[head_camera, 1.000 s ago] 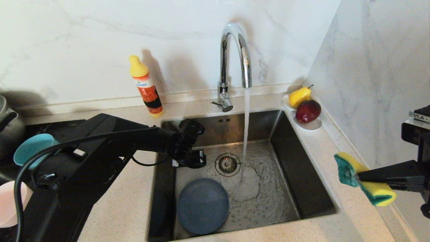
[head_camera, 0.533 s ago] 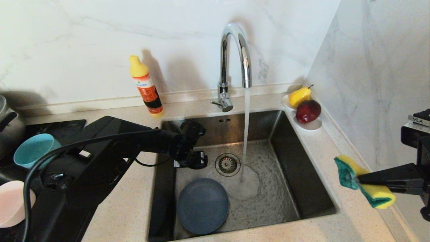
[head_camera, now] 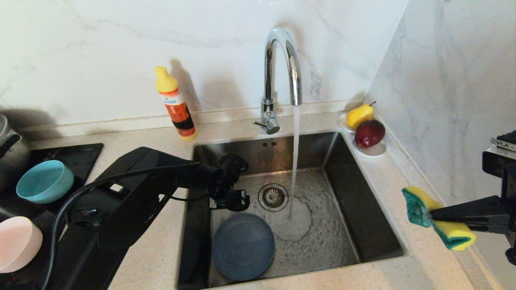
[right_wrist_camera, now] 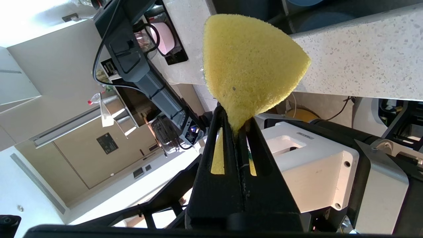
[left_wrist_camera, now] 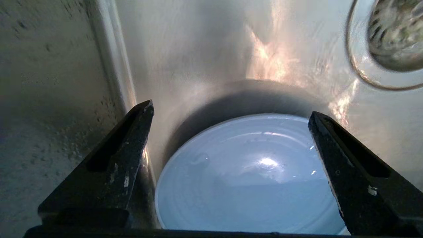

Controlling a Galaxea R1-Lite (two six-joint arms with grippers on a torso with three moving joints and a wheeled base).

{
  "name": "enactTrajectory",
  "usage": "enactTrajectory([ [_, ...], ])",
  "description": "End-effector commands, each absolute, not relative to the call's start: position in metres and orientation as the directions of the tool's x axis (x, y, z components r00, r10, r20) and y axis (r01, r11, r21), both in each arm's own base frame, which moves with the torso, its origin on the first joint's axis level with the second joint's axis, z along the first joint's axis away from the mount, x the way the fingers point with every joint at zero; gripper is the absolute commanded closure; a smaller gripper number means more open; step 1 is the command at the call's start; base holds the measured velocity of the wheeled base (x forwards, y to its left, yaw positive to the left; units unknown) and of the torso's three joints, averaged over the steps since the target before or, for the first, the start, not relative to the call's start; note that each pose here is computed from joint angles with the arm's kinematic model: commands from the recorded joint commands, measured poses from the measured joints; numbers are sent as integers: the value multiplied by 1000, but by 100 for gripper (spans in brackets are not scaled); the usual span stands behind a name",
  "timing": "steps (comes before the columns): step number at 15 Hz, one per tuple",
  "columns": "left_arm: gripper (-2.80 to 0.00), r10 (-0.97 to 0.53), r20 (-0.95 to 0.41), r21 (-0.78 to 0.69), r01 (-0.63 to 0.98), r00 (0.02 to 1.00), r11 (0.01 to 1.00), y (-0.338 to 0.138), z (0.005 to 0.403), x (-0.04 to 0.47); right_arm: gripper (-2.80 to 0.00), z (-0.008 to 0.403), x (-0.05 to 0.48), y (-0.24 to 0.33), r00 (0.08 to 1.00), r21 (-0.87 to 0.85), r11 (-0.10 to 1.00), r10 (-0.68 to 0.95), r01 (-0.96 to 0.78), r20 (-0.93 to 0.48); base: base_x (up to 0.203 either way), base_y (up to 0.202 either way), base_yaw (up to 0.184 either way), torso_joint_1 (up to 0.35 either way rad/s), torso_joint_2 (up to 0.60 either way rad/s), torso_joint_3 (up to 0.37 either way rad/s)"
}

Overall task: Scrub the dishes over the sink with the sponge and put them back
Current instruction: Rinse the plate

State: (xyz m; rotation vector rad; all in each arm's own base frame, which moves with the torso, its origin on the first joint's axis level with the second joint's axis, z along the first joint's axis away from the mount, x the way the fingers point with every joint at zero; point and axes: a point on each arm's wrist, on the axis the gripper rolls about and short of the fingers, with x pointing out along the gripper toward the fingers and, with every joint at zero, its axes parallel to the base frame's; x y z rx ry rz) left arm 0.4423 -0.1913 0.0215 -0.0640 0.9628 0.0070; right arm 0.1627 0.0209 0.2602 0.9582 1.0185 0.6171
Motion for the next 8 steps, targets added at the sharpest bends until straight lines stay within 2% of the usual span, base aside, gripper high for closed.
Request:
enactTrajectory([
  [1,-280,-14,-834,-40,-34,552,999,-191,15,441,0,258,161,21,413,886,463,806,5,-424,0,0,0,0,0,0],
  [8,-280,-9,-861,-23,-20,509,1000,-191,8,439,0,258,161,21,416,887,462,807,-3,-419,0,0,0,0,0,0],
])
